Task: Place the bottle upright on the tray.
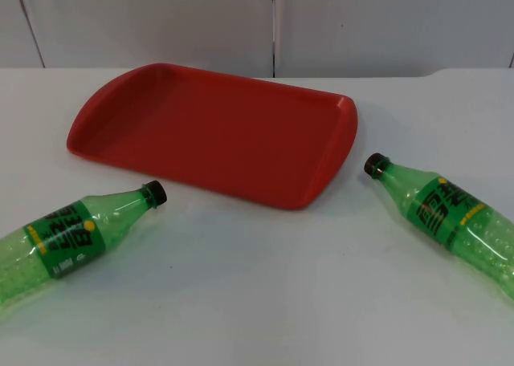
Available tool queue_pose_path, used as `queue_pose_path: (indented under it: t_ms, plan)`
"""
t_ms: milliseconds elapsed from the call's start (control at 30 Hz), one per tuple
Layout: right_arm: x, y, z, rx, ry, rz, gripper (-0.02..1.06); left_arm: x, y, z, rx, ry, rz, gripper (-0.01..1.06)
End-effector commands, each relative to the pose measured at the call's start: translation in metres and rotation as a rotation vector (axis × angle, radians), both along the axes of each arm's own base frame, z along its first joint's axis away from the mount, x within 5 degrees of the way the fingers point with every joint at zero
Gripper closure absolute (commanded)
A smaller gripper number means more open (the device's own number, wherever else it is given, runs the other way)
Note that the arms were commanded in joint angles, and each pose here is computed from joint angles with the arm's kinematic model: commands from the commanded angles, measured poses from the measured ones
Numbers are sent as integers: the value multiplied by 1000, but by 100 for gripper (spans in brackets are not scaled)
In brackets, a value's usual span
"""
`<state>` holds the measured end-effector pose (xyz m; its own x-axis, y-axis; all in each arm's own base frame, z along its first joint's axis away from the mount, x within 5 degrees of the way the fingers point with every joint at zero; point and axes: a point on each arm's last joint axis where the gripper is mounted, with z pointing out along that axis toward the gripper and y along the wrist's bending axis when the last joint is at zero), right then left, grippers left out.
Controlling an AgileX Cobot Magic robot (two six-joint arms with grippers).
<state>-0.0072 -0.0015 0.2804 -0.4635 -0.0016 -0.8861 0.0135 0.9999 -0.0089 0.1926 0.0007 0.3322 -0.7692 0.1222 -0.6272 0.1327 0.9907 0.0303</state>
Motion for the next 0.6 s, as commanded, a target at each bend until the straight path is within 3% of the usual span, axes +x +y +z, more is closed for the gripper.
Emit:
queue_pose_path:
  t_ms: [0, 233, 567]
  plan:
    - [0, 0, 0, 4, -6, -6, 23, 7, -1, 2, -3, 3, -24, 0]
    - [0, 0, 0, 4, -6, -6, 23, 33, -2, -6, 4, 55, -84, 0]
    - [0, 0, 0, 4, -6, -6, 23, 70, -20, -47, 53, 177, -408, 0]
